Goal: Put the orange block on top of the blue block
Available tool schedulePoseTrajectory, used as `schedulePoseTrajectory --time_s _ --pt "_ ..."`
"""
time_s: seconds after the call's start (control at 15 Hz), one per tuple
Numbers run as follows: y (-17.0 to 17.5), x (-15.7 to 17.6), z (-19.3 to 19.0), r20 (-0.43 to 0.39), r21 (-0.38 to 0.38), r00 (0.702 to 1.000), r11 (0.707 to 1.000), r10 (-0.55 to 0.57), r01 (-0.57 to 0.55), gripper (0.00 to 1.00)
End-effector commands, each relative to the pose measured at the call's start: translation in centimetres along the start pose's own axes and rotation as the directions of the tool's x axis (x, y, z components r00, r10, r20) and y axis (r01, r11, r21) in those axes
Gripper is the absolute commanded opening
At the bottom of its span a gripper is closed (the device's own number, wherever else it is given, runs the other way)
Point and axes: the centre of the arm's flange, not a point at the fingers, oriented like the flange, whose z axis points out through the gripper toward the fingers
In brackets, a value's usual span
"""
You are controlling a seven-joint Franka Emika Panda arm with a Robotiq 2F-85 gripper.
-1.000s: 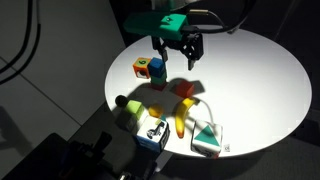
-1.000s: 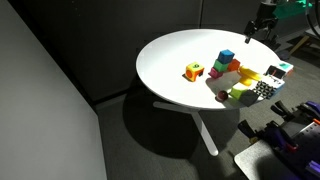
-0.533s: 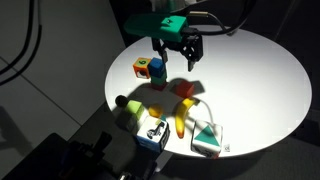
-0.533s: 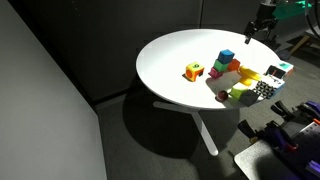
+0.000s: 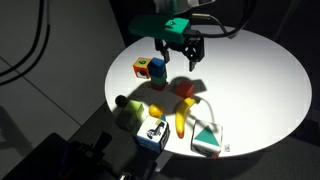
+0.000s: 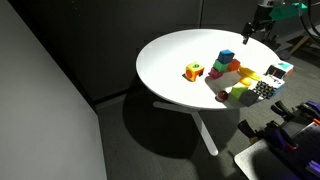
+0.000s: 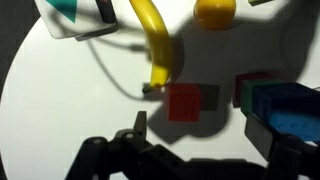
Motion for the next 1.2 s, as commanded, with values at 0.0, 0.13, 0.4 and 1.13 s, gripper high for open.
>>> schedulePoseTrajectory --time_s 0.0,0.13,0.4,1.13 --pt "0.8 2.3 0.6 -0.011 0.022 1.0 1.0 -0.003 0.003 1.0" --pt "0.9 2.9 1.0 -0.01 0.023 1.0 1.0 -0.003 0.003 1.0" --pt "1.3 4.1 2.4 0.007 0.009 1.0 1.0 -0.011 0.011 1.0" --pt "1.4 5.9 7.7 0.048 0.0 0.997 0.998 -0.055 0.055 1.0"
